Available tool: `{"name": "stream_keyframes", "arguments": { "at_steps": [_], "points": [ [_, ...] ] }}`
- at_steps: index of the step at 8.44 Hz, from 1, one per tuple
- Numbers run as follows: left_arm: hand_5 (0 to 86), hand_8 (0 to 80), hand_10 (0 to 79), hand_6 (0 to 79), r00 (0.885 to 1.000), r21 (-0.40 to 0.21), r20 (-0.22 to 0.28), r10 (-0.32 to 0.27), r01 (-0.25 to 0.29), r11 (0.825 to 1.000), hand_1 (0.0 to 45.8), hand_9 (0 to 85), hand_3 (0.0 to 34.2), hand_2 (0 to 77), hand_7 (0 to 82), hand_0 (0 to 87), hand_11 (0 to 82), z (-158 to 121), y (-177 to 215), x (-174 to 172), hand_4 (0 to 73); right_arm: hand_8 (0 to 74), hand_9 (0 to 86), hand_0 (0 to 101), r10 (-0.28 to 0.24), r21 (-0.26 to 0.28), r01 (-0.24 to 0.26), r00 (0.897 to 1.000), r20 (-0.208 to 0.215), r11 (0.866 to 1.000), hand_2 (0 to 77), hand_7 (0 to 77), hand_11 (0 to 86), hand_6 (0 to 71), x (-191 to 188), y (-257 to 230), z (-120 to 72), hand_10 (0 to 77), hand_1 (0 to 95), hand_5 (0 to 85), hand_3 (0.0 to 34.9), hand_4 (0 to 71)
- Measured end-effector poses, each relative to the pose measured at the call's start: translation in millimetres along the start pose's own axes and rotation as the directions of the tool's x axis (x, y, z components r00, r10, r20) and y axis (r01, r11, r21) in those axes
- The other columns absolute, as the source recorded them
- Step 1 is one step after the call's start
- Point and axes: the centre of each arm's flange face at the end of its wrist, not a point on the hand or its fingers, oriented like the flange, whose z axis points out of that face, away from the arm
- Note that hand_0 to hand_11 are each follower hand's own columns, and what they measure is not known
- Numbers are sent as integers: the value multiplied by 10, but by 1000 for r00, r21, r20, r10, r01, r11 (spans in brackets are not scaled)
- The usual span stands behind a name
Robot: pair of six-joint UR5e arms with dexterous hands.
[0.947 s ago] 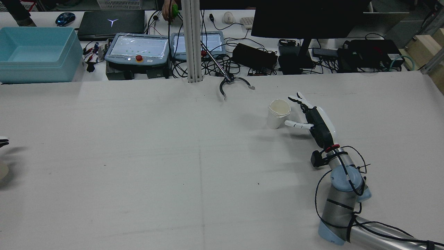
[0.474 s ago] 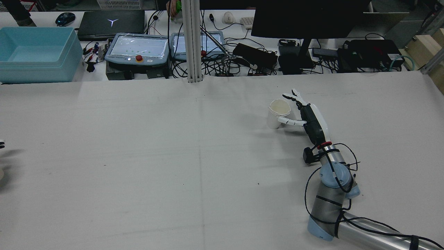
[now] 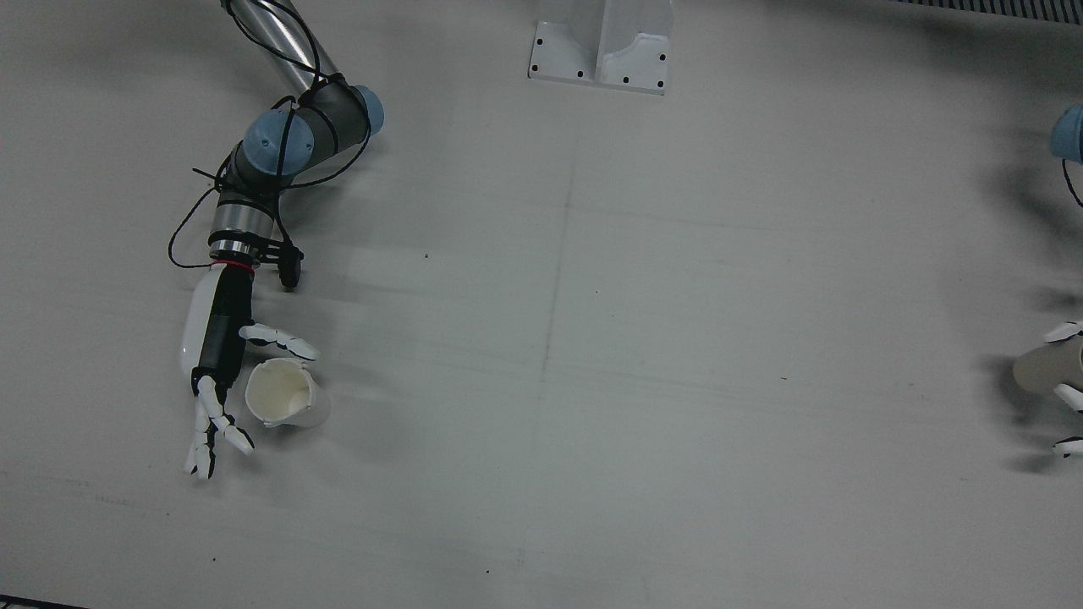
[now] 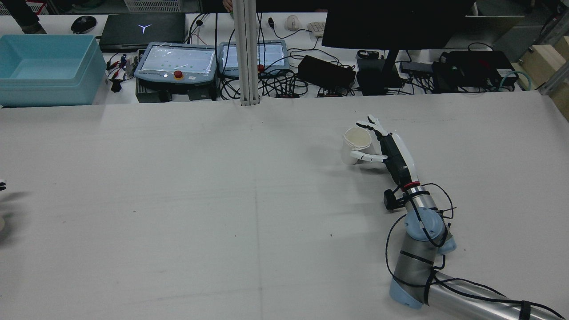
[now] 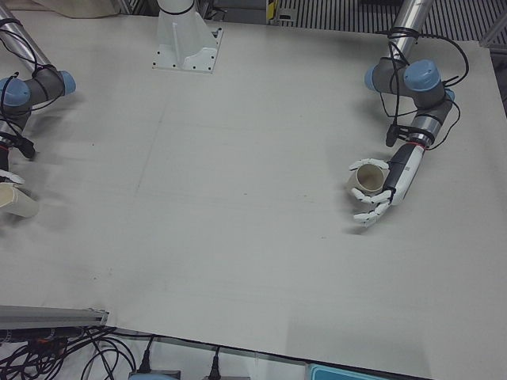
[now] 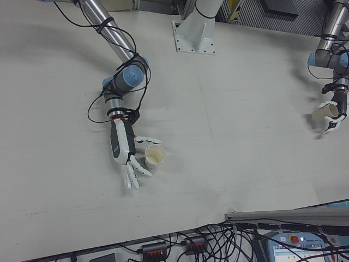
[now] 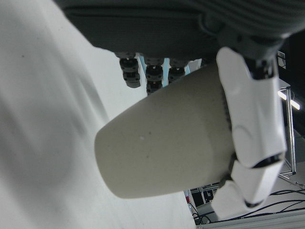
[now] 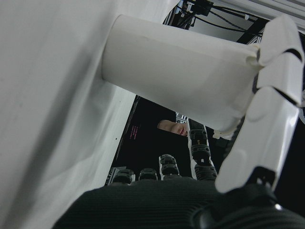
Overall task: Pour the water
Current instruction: 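Lift the white cup off the table with the right hand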
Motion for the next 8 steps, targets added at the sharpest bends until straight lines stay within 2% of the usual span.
{"name": "stream_keyframes", "arguments": {
  "at_steps": [1,3,4,5,7,8],
  "points": [
    [393,147,76,142,1000,0,0,0,0,1000,185,235,0,284,278,520,136,-1,-1,0,464,5,22,480,-7,-2,7,1000,-1,1000,147,93,33,54,20,29,11,11,164,153,12,191],
    [393,147,76,142,1000,0,-1,0,0,1000,185,229,0,284,278,516,131,-3,-3,3,464,5,22,483,-9,-9,9,1000,-3,1000,147,104,38,54,73,113,31,22,164,158,10,202],
    [393,147,76,142,1000,0,-1,0,0,1000,185,229,0,289,278,514,131,-3,-3,5,464,16,54,483,-8,-11,8,1000,-1,1000,158,131,54,82,100,156,32,22,153,158,10,229],
    [393,147,76,142,1000,0,-1,0,0,1000,185,235,0,289,278,514,136,-9,-15,3,464,27,76,482,-6,-13,6,1000,-3,1000,180,202,54,114,134,195,23,22,147,202,10,311],
    [387,147,76,142,1000,2,-2,-1,1,1000,185,229,0,289,278,514,131,-27,-41,2,469,33,76,483,-3,-16,3,1000,-8,1000,196,224,76,125,190,231,-10,38,153,213,10,316],
    [387,147,76,142,1000,3,-2,0,0,1000,185,229,0,289,278,514,131,-32,-49,3,469,33,82,483,-2,-17,2,1000,-11,1000,229,251,109,142,207,240,-22,60,153,300,11,382]
  ]
}}
